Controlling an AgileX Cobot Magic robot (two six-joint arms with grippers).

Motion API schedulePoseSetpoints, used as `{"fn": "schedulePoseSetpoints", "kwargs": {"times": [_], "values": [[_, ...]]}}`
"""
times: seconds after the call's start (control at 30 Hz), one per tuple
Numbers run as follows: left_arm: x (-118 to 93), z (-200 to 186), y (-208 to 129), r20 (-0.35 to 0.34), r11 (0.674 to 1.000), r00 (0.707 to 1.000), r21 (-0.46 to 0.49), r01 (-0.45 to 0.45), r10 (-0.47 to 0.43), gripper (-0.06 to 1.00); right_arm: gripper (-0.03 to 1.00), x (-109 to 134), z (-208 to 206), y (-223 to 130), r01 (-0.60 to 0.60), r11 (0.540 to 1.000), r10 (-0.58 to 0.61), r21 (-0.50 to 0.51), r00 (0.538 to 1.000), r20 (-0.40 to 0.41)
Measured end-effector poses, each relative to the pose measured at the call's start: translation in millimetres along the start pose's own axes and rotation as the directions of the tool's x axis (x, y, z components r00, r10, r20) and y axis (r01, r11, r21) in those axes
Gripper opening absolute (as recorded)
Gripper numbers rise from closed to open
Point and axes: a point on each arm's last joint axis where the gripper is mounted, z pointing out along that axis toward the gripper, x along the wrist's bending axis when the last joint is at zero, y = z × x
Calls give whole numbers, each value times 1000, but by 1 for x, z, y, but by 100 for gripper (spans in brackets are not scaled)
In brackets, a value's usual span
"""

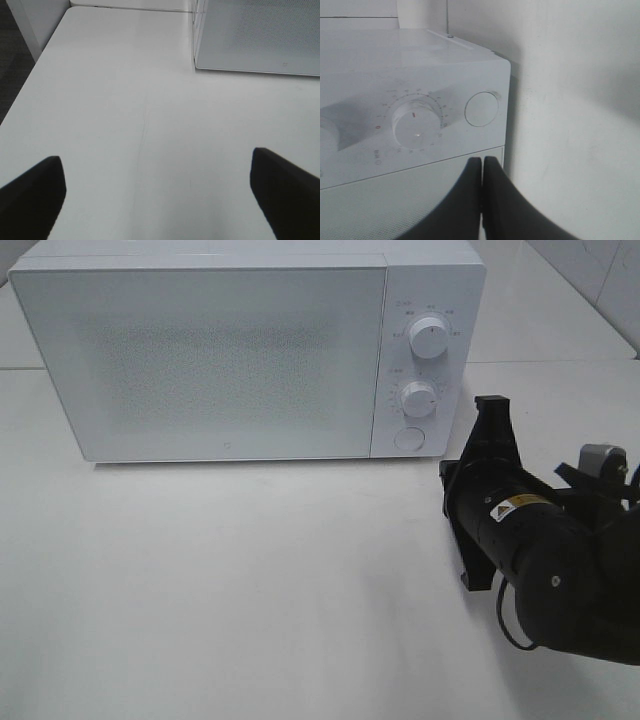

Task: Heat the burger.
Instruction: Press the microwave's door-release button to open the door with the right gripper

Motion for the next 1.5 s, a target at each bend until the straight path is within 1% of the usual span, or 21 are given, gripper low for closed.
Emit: {"fn": "schedulePoseSetpoints", "kwargs": {"times": [0.17,0.37,0.43,0.53,0.57,0.87,1.23,1.5], "values": [[0,0,0,0,1000,1000,0,0,0,92,2,-4,14,-3,-29,999,29,-15,999,20],[0,0,0,0,1000,1000,0,0,0,92,2,1,33,-5,-47,999,48,-26,999,3],[0,0,0,0,1000,1000,0,0,0,92,2,2,45,-6,-46,998,46,-31,999,-1],[0,0,0,0,1000,1000,0,0,0,92,2,1,48,-6,-47,998,48,-33,999,4],[0,0,0,0,1000,1000,0,0,0,92,2,-1,53,-8,-47,998,48,-34,999,18],[0,0,0,0,1000,1000,0,0,0,92,2,-3,74,-15,-52,998,53,-31,998,33],[0,0,0,0,1000,1000,0,0,0,92,2,5,97,-18,-66,998,66,-22,998,12],[0,0,0,0,1000,1000,0,0,0,92,2,4,107,-14,-74,996,75,-40,997,16]]}}
